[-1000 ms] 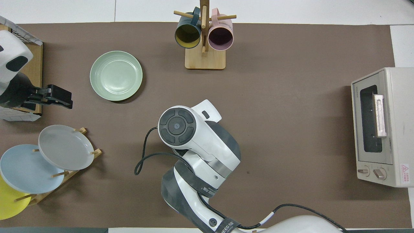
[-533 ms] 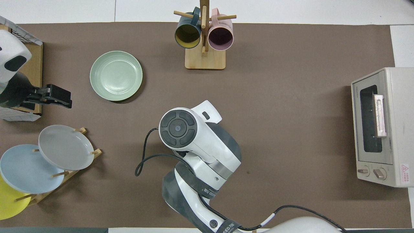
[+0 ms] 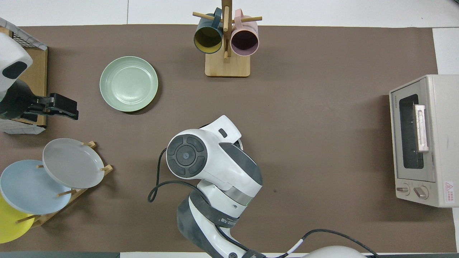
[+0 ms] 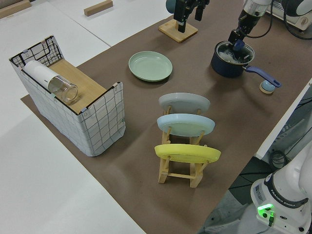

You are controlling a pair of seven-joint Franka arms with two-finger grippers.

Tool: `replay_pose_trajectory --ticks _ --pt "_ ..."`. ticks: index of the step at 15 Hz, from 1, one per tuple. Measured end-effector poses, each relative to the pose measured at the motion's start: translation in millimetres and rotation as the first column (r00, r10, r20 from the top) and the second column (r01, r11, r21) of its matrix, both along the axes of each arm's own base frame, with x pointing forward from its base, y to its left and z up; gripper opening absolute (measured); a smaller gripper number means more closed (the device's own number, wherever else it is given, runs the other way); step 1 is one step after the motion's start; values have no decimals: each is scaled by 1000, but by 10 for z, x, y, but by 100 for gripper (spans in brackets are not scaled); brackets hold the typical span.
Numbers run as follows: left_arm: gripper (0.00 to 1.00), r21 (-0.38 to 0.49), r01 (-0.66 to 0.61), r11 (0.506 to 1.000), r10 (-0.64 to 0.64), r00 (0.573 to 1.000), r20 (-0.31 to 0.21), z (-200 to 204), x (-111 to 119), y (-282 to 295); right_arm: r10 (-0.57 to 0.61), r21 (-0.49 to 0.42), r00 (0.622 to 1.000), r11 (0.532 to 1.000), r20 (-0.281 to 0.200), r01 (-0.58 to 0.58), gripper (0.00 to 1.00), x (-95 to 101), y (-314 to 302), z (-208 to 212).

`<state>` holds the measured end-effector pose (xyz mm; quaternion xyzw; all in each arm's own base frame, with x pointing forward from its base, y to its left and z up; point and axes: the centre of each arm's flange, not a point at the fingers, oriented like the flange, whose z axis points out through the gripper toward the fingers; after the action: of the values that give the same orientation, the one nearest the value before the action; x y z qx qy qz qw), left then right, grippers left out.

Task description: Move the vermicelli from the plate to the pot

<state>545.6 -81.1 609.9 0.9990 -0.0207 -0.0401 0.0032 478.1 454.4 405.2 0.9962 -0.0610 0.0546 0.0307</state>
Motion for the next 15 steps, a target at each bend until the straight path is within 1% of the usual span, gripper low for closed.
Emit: replay_pose_trajectory --ticks 3,5,7,8,9,10,12,15 --pt "100 0 -1 1000 1 1000 1 3 1 8 -8 -1 1000 1000 2 9 66 -3 -1 -5" --pt "100 0 -2 1000 2 1000 2 3 2 11 -9 -1 1000 1000 1 9 70 -13 3 -27" --pt "100 0 -2 1000 2 1000 2 4 2 12 -4 7 1000 1000 6 4 84 -35 27 -48" --pt "100 0 -2 1000 2 1000 2 3 2 12 -4 8 1000 1000 7 4 84 -41 35 -50" --pt "100 0 -2 1000 2 1000 2 3 2 12 -6 10 1000 1000 8 6 88 -39 35 -48" --pt "100 0 -3 1000 3 1000 2 3 2 13 -8 11 1000 1000 9 8 99 -29 28 -44" --pt "100 0 -3 1000 3 1000 2 3 3 18 -19 17 1000 1000 17 19 100 24 -19 2" --pt "100 0 -4 1000 4 1000 2 3 3 21 -40 33 998 999 45 38 100 180 -224 238"
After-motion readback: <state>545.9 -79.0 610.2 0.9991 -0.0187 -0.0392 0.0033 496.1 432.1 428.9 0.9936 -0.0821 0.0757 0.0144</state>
